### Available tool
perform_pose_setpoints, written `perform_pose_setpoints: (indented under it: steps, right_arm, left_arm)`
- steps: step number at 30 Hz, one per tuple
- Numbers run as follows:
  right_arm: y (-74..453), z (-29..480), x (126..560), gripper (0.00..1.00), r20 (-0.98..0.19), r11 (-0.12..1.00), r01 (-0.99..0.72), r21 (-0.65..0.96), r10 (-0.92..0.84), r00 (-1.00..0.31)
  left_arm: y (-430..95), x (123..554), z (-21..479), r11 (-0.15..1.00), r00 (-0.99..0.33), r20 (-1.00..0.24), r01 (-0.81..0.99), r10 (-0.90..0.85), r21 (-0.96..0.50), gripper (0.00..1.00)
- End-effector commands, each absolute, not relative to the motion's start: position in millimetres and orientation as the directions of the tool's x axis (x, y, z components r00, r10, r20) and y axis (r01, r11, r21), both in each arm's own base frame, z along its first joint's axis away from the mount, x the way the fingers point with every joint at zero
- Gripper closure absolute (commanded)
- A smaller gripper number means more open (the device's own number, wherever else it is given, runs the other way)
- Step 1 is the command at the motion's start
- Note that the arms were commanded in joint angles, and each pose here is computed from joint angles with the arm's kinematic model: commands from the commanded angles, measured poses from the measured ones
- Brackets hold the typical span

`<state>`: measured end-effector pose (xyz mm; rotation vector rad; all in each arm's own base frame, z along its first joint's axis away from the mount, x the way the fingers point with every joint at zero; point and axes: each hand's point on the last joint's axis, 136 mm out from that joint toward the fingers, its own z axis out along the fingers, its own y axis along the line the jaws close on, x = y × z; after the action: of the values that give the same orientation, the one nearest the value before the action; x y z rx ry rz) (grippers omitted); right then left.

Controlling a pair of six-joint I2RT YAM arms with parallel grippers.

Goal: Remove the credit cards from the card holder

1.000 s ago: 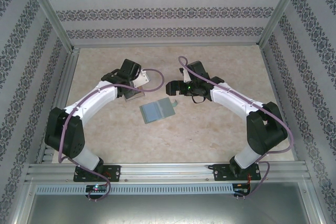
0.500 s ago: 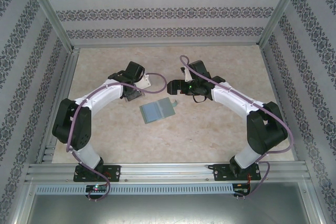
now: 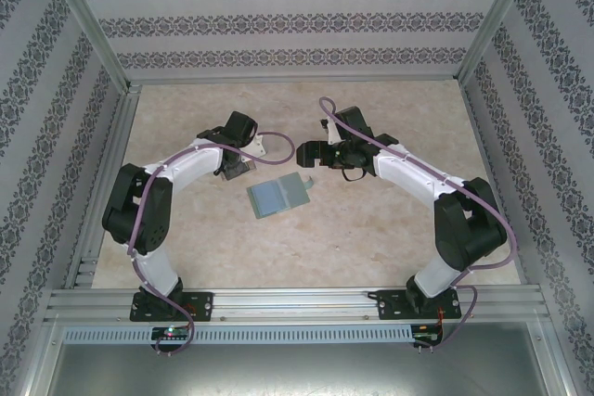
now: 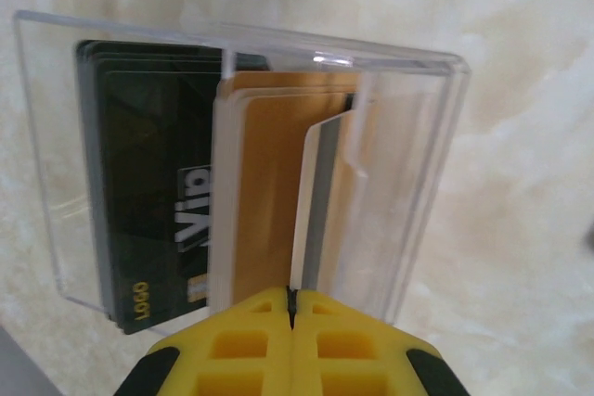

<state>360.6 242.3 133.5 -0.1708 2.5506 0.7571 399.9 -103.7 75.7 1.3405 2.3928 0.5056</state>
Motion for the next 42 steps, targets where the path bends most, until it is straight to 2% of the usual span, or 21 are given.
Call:
perform_pose_setpoints:
  steps: [1, 9, 17, 22, 24, 28, 29, 30, 32, 33, 35, 42]
  right_arm:
    - [239, 129, 362, 0.02, -0.460, 0.836, -0.237, 0.495, 0.021, -0.887]
    - [240, 128, 363, 0.02, -0.457, 0.832, -0.236, 0.503, 0.025, -0.889]
    - [240, 127, 361, 0.02, -0.453, 0.829, -0.233, 0.509, 0.028, -0.891]
    - [240, 126, 361, 0.02, -0.451, 0.826, -0.232, 0.513, 0.030, -0.892]
    - [241, 126, 360, 0.02, -0.450, 0.825, -0.233, 0.515, 0.028, -0.893]
    - [243, 128, 358, 0.02, -0.452, 0.824, -0.240, 0.514, 0.022, -0.892]
    - [244, 128, 357, 0.02, -0.452, 0.824, -0.242, 0.512, 0.019, -0.892]
    - [245, 128, 356, 0.02, -0.453, 0.824, -0.245, 0.511, 0.016, -0.891]
    - [247, 127, 354, 0.02, -0.452, 0.826, -0.247, 0.508, 0.011, -0.892]
    - [248, 127, 353, 0.02, -0.452, 0.826, -0.250, 0.506, 0.007, -0.892]
    - [250, 125, 351, 0.02, -0.449, 0.826, -0.252, 0.504, 0.002, -0.894]
    - [260, 118, 346, 0.02, -0.439, 0.833, -0.266, 0.485, -0.031, -0.898]
  left_arm:
    - [-94, 407, 73, 0.495, -0.516, -0.103, 0.718, 0.850, 0.490, 0.97]
    - [-89, 417, 83, 0.523, -0.555, -0.113, 0.671, 0.824, 0.526, 0.86]
    - [-79, 424, 97, 0.554, -0.588, -0.142, 0.613, 0.796, 0.564, 0.85]
    - [-82, 421, 113, 0.609, -0.605, -0.217, 0.575, 0.766, 0.546, 0.84]
    - [-82, 419, 121, 0.638, -0.618, -0.253, 0.548, 0.744, 0.541, 0.81]
    - [-84, 415, 152, 0.737, -0.646, -0.384, 0.457, 0.660, 0.498, 0.79]
    - [-84, 414, 160, 0.767, -0.654, -0.421, 0.428, 0.628, 0.478, 0.73]
    - [-85, 411, 169, 0.800, -0.660, -0.466, 0.398, 0.589, 0.448, 0.63]
    - [-86, 405, 184, 0.855, -0.668, -0.537, 0.348, 0.514, 0.386, 0.37]
    - [-85, 401, 191, 0.881, -0.673, -0.572, 0.313, 0.469, 0.354, 0.20]
    - [-86, 392, 203, 0.922, -0.678, -0.626, 0.262, 0.386, 0.284, 0.01]
    - [-79, 356, 210, 0.999, -0.694, -0.720, 0.021, -0.003, -0.024, 0.01]
